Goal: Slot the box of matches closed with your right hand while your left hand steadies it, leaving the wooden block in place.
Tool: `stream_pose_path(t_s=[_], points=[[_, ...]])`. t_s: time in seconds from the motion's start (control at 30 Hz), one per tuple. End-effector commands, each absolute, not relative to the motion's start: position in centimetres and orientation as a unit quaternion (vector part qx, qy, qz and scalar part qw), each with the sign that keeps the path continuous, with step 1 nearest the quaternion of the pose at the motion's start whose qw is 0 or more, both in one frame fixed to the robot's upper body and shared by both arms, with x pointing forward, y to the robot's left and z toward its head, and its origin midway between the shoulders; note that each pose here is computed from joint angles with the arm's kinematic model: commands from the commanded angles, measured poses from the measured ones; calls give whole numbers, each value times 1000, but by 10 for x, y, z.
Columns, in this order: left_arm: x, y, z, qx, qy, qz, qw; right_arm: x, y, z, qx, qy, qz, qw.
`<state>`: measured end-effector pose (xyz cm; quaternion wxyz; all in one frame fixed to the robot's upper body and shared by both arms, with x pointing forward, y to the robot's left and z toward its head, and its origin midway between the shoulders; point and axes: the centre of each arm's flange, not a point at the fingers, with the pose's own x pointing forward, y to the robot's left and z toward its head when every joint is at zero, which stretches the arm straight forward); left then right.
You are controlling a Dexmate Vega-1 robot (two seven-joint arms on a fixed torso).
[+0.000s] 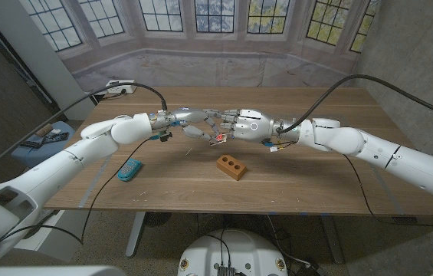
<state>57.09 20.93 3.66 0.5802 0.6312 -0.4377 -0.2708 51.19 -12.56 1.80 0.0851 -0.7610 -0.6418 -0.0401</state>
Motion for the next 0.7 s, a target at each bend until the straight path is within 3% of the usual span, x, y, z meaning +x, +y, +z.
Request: stream_pose_path(t_s=[0.03,0.7], points=[[571,208,36,633,-439,-272,577,509,-123,17,-762,-638,-45,98],[572,210,34,632,-440,-269,579,507,-119,10,-761,-638,-43,106]])
